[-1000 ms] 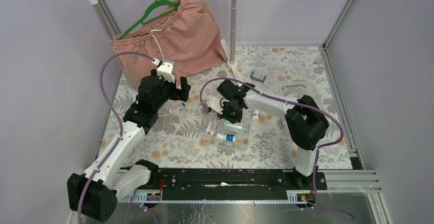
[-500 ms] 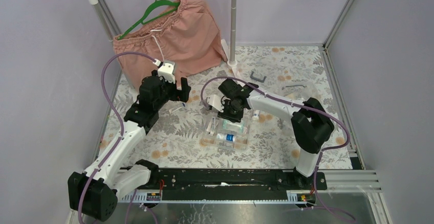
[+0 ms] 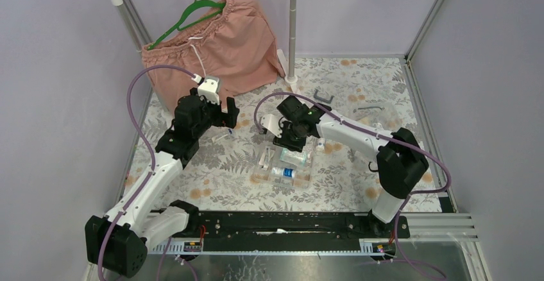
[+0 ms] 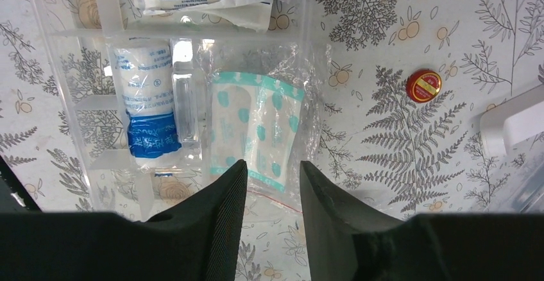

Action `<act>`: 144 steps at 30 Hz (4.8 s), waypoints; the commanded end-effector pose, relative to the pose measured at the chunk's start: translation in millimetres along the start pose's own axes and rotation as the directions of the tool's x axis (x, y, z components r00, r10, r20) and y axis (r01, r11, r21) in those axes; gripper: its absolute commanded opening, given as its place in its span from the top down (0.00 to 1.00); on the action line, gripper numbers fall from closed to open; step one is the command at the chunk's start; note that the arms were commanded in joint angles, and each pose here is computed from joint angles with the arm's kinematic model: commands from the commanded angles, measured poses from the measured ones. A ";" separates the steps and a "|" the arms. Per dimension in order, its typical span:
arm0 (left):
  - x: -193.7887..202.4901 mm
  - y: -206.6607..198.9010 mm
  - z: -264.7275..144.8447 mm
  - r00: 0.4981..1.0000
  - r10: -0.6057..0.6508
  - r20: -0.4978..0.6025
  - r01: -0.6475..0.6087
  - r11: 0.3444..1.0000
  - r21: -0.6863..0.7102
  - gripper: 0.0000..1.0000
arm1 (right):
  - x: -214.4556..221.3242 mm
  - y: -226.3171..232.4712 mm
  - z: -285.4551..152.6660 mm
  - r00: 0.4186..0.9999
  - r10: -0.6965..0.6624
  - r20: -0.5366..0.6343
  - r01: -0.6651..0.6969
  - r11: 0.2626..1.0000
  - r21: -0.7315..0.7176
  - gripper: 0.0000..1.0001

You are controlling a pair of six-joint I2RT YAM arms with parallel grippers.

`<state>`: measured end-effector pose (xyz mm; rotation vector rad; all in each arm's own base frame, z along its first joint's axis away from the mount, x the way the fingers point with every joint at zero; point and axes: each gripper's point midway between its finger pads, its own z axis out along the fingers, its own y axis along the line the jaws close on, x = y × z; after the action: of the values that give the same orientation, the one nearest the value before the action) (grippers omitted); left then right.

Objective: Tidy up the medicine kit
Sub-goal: Place the medical item at the medicine box compartment, then pick up the medical item from the medicine box compartment, then place the medical item at the medicine box, then pick up the medical item at the center of the board.

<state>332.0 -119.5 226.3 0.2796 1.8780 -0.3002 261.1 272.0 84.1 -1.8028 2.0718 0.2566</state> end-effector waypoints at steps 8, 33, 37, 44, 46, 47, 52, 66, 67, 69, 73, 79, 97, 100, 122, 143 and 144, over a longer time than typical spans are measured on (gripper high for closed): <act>-4.8 -0.2 2.5 1.000 -0.009 0.023 0.009 1.000 0.009 0.03 | -15.4 5.0 -10.4 0.989 0.094 0.115 -0.095 0.995 0.002 0.51; -5.8 -6.6 2.1 1.000 -0.008 0.014 0.007 0.999 0.046 0.03 | 2.6 -11.1 22.1 0.959 0.279 0.050 -0.262 0.941 -0.213 0.36; -5.3 -7.0 2.3 1.000 -0.008 0.013 0.007 0.999 0.049 0.03 | 6.0 -9.1 26.5 0.958 0.284 0.036 -0.270 0.937 -0.220 0.41; -3.8 -7.6 3.0 1.000 -0.008 0.010 0.007 0.999 0.052 0.03 | 5.0 -3.9 28.9 0.952 0.304 0.033 -0.287 0.925 -0.247 0.63; -2.7 -8.0 3.2 1.000 -0.007 0.006 0.006 0.998 0.054 0.03 | 6.7 -3.5 29.8 0.951 0.308 0.028 -0.292 0.924 -0.245 0.66; -2.8 -8.2 3.2 1.000 -0.007 0.007 0.006 0.998 0.055 0.03 | 7.2 -3.2 30.1 0.951 0.308 0.026 -0.293 0.924 -0.245 0.68; -3.2 -8.0 2.7 1.000 -0.004 0.009 0.003 0.998 0.055 0.03 | 6.4 -6.6 28.4 0.950 0.311 0.037 -0.295 0.929 -0.224 0.87; -8.2 -11.0 0.9 1.000 -0.011 0.020 0.010 0.998 0.070 0.02 | -26.7 -38.1 -68.9 0.870 0.366 0.331 -0.401 0.915 0.041 1.00; -8.3 -11.6 1.1 1.000 -0.013 0.020 0.012 0.997 0.072 0.02 | -24.2 -41.5 -77.6 0.859 0.383 0.339 -0.430 0.900 0.073 1.00; -8.4 -13.1 1.9 1.000 -0.017 0.020 0.016 0.997 0.080 0.03 | -14.1 -51.2 -94.9 0.837 0.423 0.348 -0.496 0.854 0.155 1.00; -9.5 -16.6 5.0 0.999 -0.031 0.018 0.029 0.995 0.098 0.02 | 14.4 -63.9 -133.2 0.788 0.492 0.371 -0.605 0.732 0.314 1.00; -11.2 -25.1 11.3 0.998 -0.055 0.006 0.054 0.989 0.141 0.03 | 74.6 -73.4 -202.0 0.685 0.592 0.425 -0.718 0.448 0.532 1.00; -12.9 -26.9 8.5 0.997 -0.077 0.020 0.073 0.986 0.147 0.02 | 194.4 -97.4 -253.5 0.514 0.791 0.332 -0.597 0.052 0.800 1.00; -12.7 -27.0 8.3 0.997 -0.076 0.023 0.071 0.986 0.148 0.02 | 199.2 -98.2 -249.4 0.508 0.802 0.314 -0.584 0.053 0.810 1.00; -6.5 -25.2 3.9 0.996 -0.081 0.022 0.077 0.988 0.137 0.02 | 202.2 -110.4 -247.2 0.484 0.811 0.328 -0.607 0.041 0.794 0.50; 14.3 16.9 3.9 0.967 -0.250 -0.041 0.241 0.958 -0.156 0.01 | 44.5 -81.1 -125.2 0.184 0.861 0.473 -0.981 0.192 0.032 0.41; 16.8 16.8 4.4 0.966 -0.254 -0.046 0.244 0.957 -0.158 0.02 | 45.8 -79.4 -118.7 0.196 0.866 0.461 -0.980 0.193 0.054 0.40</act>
<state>333.6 -113.9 211.6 0.0264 1.9629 -0.3535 315.0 154.6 194.1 0.0534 2.4323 0.4603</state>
